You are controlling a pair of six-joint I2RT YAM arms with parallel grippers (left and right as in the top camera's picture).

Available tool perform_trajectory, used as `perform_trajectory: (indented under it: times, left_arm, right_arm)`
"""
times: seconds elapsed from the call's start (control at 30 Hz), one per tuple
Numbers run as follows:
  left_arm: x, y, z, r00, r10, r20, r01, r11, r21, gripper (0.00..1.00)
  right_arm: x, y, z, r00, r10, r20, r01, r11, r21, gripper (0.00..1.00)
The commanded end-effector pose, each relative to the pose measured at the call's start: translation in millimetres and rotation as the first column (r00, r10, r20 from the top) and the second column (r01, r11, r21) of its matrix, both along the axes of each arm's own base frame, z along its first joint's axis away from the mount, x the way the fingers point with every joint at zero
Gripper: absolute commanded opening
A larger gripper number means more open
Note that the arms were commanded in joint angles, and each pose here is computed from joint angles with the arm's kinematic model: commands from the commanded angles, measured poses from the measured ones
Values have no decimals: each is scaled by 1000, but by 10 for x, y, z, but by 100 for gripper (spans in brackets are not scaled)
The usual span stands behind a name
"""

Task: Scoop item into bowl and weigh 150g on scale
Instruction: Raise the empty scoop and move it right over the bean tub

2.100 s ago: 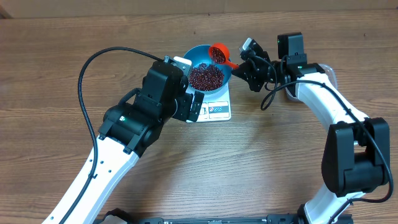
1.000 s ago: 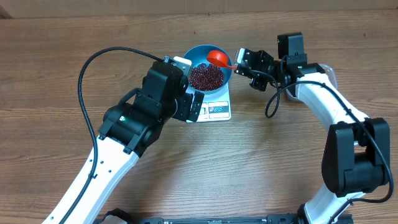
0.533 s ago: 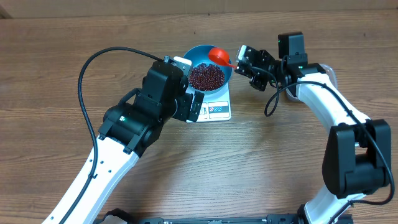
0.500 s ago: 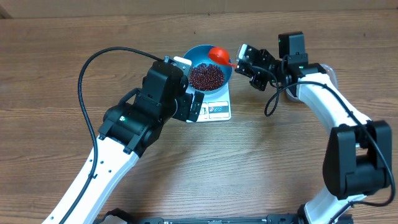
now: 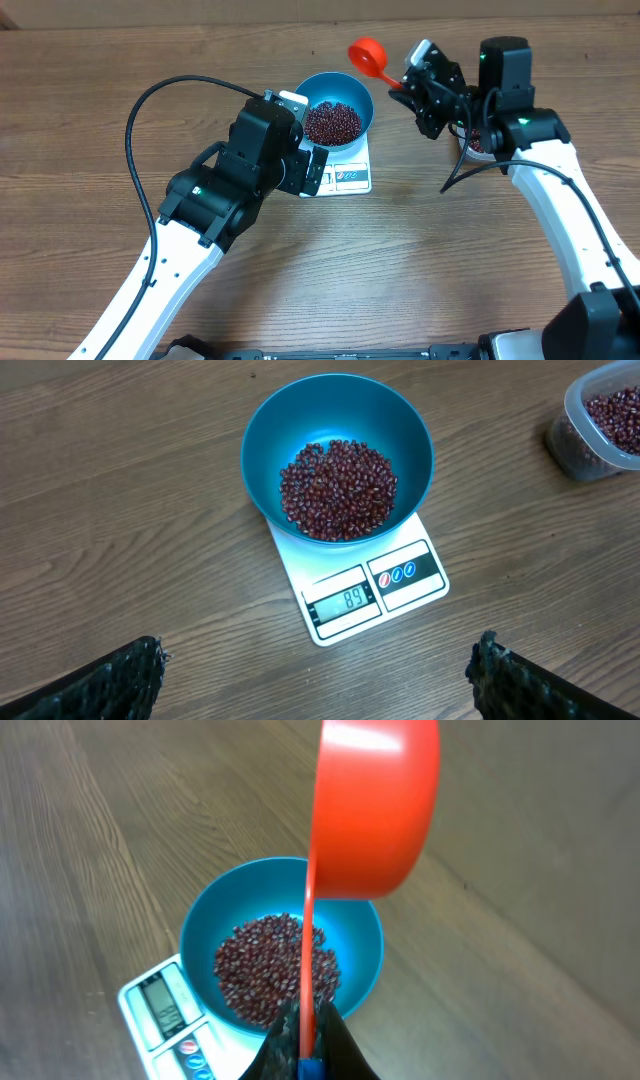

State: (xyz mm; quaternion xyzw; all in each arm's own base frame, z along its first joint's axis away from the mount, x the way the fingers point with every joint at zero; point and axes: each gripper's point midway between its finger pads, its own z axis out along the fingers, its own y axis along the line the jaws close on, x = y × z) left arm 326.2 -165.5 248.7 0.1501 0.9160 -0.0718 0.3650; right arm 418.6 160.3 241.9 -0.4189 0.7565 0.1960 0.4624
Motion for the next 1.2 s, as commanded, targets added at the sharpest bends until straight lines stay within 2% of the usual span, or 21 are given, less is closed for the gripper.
perform_trajectory:
  times: [0.0,0.17,0.57,0.9,1.17]
  left_arm:
    - [0,-10,136,999,-17,33,18,1000,-11,100]
    - [0,-10,136,999,-17,33,18,1000,-11,99]
    - [0,-10,136,999,-17,33,18,1000,-11,99]
    - [0,-10,136,999,-17,33,18,1000,-11,99]
    - [0,-10,136,999,-17,33,18,1000,-11,99]
  right_arm:
    - [58,-212,172,988,-143,-51,144,989,33,4]
    - [70,-628,-24,927,-335,-168,335,942,-27,4]
    - [-18,-1568,-230,789,-540,-293,545,835,-71,4]
    - [-189,-2001,-353,691,-620,-370,633,767,-103,4]
    - [-212,-2029,-369,672,-630,-390,648,755,-102,4]
